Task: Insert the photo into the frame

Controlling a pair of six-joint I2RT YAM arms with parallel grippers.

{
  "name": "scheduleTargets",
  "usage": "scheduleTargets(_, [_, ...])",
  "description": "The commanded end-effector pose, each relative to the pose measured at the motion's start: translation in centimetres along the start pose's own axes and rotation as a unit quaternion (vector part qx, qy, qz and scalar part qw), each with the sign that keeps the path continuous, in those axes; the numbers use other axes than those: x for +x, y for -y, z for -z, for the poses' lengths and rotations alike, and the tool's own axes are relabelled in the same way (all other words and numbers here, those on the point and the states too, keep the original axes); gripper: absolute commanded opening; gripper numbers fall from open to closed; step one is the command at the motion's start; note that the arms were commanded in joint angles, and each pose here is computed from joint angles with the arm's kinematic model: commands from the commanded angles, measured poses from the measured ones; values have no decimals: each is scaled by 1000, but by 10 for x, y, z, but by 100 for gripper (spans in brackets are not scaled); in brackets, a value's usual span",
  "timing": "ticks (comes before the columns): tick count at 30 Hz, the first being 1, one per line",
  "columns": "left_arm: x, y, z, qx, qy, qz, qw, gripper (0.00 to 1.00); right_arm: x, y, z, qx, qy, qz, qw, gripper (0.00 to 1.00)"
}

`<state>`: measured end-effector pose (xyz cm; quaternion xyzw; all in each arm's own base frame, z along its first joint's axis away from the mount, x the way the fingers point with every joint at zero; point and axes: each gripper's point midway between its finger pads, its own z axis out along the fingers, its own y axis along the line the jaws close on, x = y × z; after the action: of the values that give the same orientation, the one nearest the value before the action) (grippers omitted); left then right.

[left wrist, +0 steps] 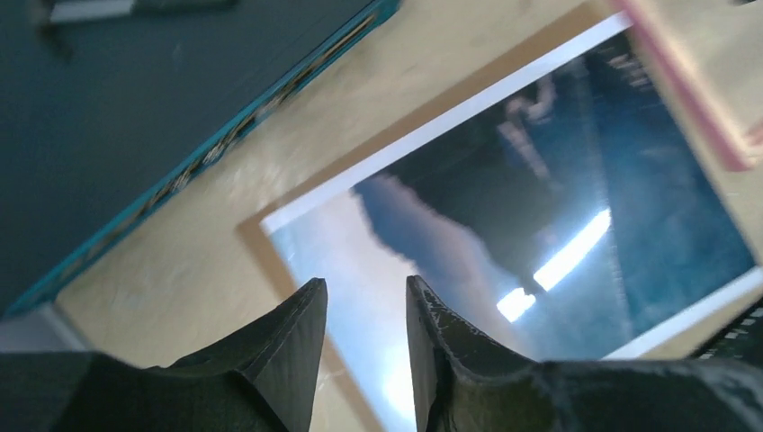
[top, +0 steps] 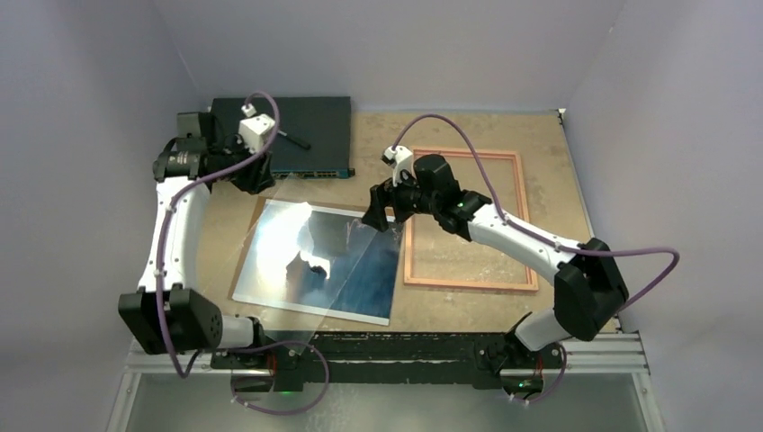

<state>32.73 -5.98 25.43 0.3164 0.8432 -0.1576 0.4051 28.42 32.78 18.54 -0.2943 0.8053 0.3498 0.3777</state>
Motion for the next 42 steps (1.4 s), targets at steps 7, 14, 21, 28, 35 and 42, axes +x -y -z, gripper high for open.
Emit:
scheduleTargets(7, [164,-76,34,-34,-191,6,981,42,-56,5,-83,-61,41,36,997,94])
scheduleTargets(14, [249,-69,64,-38,-264,9,964,41,-60,26,-145,-79,35,29,996,94])
scheduleTargets(21, [299,-52,76,-12,-310,-6,951,40,-41,35,-177,-95,31,5,995,92])
scheduleTargets(28, [345,-44,87,-26,-365,-64,928,41,-30,47,-193,-82,40,-7,996,92])
scheduleTargets(35, [360,-44,84,-43,-381,-84,920,41,-19,55,-206,-76,38,-8,996,91])
scheduleTargets(42, [373,-47,74,-86,-378,-100,916,41,-8,57,-215,-85,32,-11,996,90])
